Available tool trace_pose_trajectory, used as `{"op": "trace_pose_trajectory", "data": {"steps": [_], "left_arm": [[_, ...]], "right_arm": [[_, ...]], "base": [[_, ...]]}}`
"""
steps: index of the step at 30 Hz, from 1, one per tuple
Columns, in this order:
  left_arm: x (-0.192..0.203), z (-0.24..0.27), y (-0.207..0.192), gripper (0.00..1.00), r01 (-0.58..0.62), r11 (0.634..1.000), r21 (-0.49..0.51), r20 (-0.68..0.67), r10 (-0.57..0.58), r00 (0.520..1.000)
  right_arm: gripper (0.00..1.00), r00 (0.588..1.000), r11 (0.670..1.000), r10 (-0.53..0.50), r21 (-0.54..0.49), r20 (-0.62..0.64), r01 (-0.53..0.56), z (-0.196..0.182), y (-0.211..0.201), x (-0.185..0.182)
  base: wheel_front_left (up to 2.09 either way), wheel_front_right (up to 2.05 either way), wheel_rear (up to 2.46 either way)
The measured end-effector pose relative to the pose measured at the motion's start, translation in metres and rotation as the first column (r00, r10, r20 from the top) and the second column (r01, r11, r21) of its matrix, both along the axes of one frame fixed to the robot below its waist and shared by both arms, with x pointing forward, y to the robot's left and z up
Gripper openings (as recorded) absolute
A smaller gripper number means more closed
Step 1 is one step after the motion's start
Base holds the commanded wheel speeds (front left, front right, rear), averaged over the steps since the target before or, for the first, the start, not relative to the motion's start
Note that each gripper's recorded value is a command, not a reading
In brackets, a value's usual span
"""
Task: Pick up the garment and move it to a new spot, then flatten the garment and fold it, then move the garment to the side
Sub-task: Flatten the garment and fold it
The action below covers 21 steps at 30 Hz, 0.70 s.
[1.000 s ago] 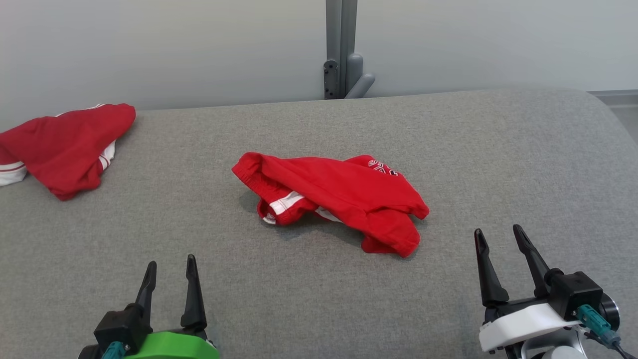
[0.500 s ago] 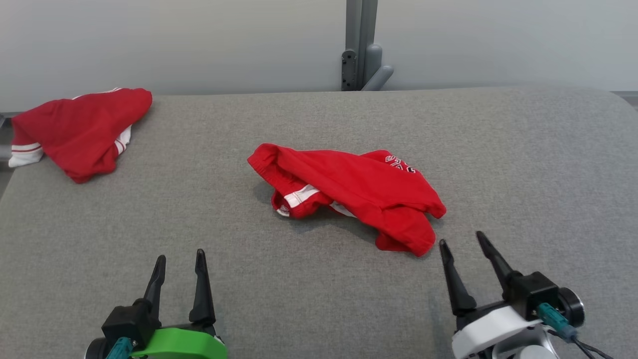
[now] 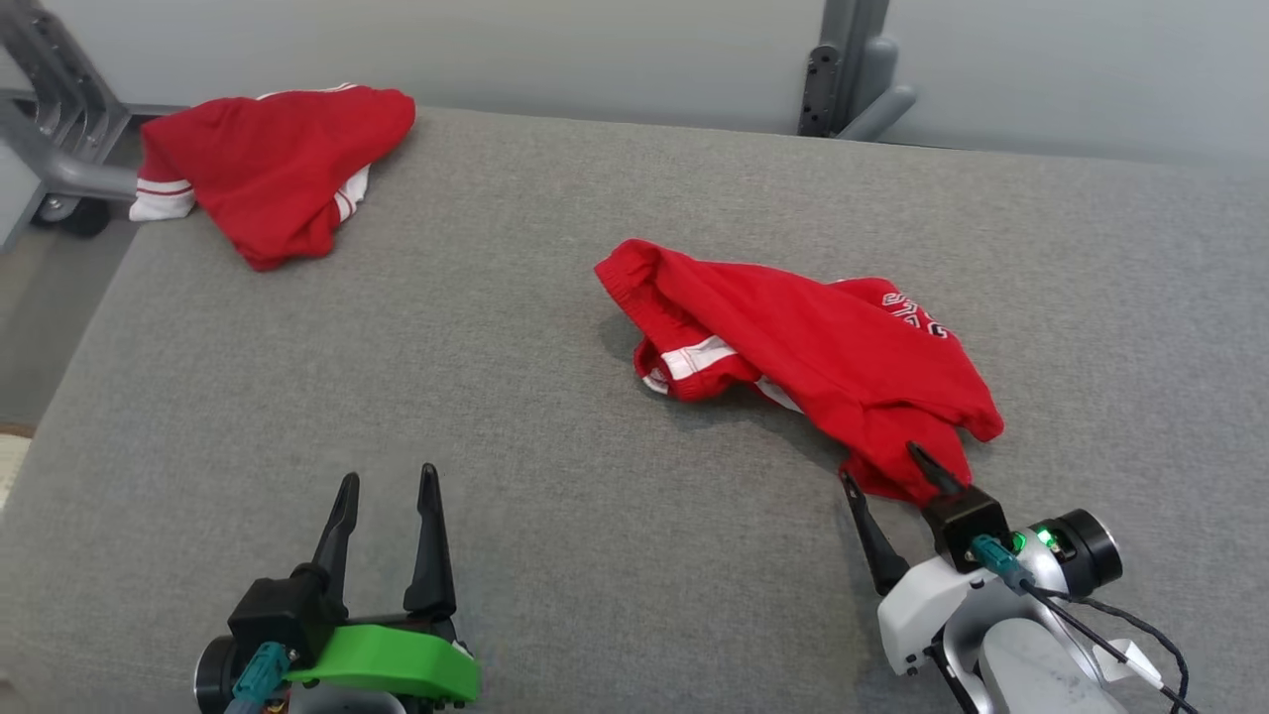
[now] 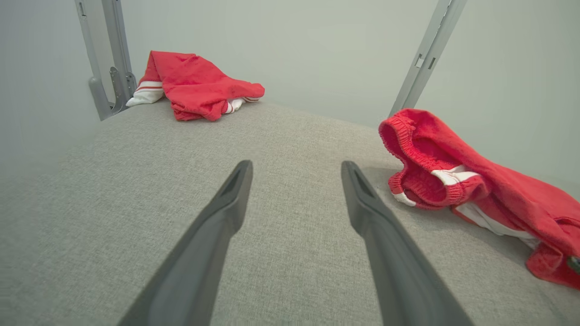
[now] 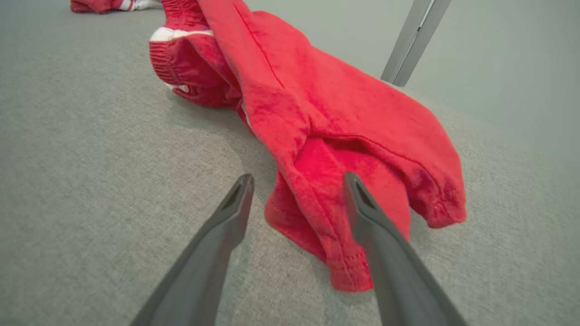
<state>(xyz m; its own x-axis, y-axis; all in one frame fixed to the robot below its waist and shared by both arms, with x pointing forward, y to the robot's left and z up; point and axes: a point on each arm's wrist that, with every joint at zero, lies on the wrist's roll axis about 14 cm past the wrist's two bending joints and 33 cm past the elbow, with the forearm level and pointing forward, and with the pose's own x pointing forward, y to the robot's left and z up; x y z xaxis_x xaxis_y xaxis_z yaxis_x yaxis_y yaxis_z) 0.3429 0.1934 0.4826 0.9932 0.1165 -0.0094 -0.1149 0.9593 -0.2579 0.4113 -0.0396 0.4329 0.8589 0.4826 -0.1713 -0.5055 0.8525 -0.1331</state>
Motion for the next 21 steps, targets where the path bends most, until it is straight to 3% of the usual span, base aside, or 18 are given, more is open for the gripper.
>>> {"op": "trace_pose_trajectory", "data": {"steps": [3, 4, 6, 7, 8, 12, 21], "left_arm": [[-0.005, -0.003, 0.009, 1.00, -0.032, 0.999, 0.002, -0.013, 0.032, 0.999], [-0.007, -0.005, 0.012, 1.00, -0.043, 0.999, 0.003, -0.018, 0.043, 0.999], [-0.011, -0.007, 0.018, 1.00, -0.064, 0.998, 0.005, -0.027, 0.064, 0.998], [-0.012, -0.008, 0.021, 1.00, -0.073, 0.997, 0.006, -0.031, 0.073, 0.997], [-0.014, -0.009, 0.023, 1.00, -0.083, 0.996, 0.007, -0.035, 0.083, 0.996], [-0.016, -0.012, 0.026, 1.00, -0.096, 0.995, 0.009, -0.049, 0.096, 0.994], [-0.011, -0.009, 0.007, 1.00, -0.035, 0.999, -0.003, -0.031, 0.035, 0.999]], "right_arm": [[1.00, 0.999, 0.999, 0.023, -0.027, -0.032, -0.024, -0.012, 0.008, 0.008], [0.45, 0.999, 0.999, 0.031, -0.031, -0.037, -0.032, -0.014, 0.011, 0.011], [0.17, 0.998, 0.999, 0.041, -0.027, -0.039, -0.042, -0.015, 0.017, 0.017], [0.17, 0.998, 0.999, 0.042, -0.021, -0.036, -0.043, -0.014, 0.020, 0.020], [0.00, 0.999, 0.999, 0.042, -0.008, -0.032, -0.042, -0.012, 0.022, 0.023], [0.00, 0.999, 0.998, 0.039, 0.043, 0.007, -0.040, 0.003, 0.027, 0.030], [0.00, 0.975, 0.986, -0.017, 0.163, 0.221, -0.019, 0.083, 0.015, 0.028]], "base": [[0.00, 0.00, 0.00], [0.00, 0.00, 0.00], [0.00, 0.00, 0.00], [0.00, 0.00, 0.00], [0.00, 0.00, 0.00], [0.00, 0.00, 0.00], [0.00, 0.00, 0.00]]}}
